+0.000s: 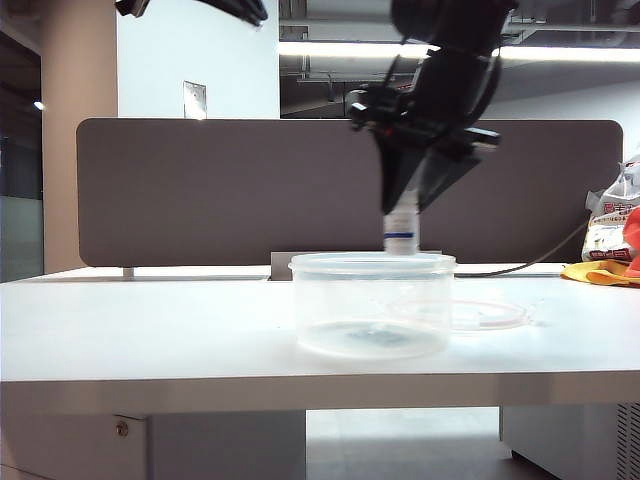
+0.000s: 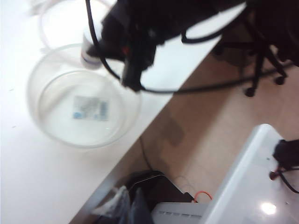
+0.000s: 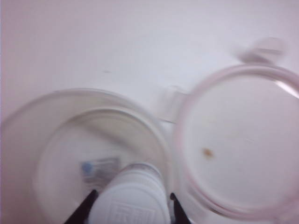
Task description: Remove the lid of the round box, pick up the small white medicine bottle inside, and place it on the table.
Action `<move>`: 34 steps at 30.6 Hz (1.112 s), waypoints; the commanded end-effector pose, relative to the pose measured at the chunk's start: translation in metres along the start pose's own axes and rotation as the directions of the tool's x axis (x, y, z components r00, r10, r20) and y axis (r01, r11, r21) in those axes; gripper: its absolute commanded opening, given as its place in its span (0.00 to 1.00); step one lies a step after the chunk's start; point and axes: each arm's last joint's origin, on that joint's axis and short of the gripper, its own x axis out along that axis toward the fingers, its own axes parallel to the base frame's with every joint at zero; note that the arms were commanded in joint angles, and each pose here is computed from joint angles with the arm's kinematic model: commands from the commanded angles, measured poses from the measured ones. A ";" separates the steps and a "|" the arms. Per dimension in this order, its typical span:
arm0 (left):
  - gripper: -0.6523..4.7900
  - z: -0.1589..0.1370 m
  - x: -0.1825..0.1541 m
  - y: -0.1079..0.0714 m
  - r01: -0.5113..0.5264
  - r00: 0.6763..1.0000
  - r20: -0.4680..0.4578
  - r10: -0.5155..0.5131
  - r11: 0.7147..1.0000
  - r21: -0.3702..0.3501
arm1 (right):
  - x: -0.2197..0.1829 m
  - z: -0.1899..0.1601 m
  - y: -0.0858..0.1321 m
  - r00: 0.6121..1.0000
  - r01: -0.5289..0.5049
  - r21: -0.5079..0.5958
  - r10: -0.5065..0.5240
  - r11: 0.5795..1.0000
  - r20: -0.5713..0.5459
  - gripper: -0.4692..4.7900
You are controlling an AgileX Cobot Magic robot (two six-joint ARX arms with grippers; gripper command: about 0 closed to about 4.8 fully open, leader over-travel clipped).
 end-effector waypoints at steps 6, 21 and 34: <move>0.16 0.015 -0.008 -0.009 0.166 0.974 0.141 -0.180 0.981 0.104 | -0.027 -0.007 -0.046 0.996 0.090 0.096 -0.089 0.991 -0.012 0.13; 0.16 0.026 -0.010 -0.012 0.226 0.940 0.224 -0.259 0.961 0.163 | -0.037 -0.030 -0.132 0.964 0.264 0.278 -0.248 0.924 -0.092 0.12; 0.16 0.026 -0.010 -0.012 0.222 0.940 0.225 -0.255 0.962 0.162 | 0.018 -0.044 -0.165 0.956 0.274 0.319 -0.221 0.907 -0.192 0.11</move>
